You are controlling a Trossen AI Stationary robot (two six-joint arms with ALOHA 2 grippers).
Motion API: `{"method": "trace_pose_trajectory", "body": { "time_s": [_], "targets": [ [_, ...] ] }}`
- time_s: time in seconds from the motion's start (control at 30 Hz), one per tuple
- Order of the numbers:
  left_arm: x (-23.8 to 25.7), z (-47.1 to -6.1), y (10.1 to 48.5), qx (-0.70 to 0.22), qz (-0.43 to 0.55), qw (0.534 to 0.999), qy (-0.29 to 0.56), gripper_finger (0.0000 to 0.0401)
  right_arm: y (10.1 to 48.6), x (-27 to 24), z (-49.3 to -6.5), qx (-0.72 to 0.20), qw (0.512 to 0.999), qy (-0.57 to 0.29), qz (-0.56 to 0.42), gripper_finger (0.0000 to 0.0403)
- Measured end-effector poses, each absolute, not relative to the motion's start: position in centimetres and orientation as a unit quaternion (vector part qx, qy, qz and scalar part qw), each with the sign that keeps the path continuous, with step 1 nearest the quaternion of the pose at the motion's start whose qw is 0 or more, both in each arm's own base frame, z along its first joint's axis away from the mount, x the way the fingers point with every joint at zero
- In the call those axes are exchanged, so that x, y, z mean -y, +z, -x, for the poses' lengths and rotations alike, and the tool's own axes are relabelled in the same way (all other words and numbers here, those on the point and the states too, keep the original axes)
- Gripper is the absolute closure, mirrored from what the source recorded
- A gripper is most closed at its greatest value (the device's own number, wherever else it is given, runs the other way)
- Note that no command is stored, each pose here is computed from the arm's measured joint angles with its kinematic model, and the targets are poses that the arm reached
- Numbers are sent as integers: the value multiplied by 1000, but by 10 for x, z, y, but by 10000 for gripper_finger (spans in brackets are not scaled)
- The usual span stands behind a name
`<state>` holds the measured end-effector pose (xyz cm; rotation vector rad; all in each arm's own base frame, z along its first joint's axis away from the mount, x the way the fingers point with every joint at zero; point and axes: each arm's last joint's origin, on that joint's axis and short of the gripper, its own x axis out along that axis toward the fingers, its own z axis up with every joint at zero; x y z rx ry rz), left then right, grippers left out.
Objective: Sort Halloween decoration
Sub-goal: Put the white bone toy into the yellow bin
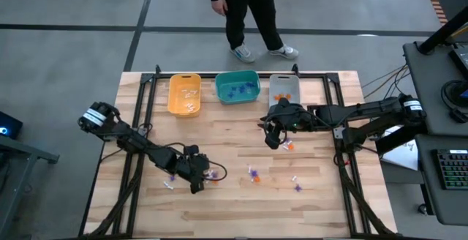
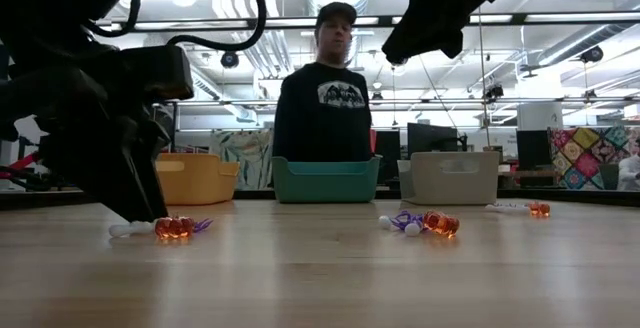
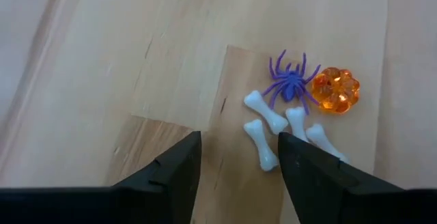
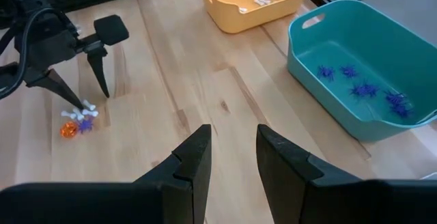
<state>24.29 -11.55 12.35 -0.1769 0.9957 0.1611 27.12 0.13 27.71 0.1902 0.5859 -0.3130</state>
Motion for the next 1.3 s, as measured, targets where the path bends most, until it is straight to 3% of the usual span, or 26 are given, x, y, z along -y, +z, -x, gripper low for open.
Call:
{"method": "trace_pose_trajectory", "body": {
  "time_s": [0.7,0.97,1.3],
  "targets": [
    [114,-240,122,-486,81,866,86,391,273,-1,-270,-293,939,-154,-91,298],
    [109,-234,132,-492,74,864,77,399,273,-1,-270,-294,939,-153,-88,298],
    [80,-232,186,-465,43,881,81,401,273,-1,-270,-295,940,-151,-83,298]
  ]
}}
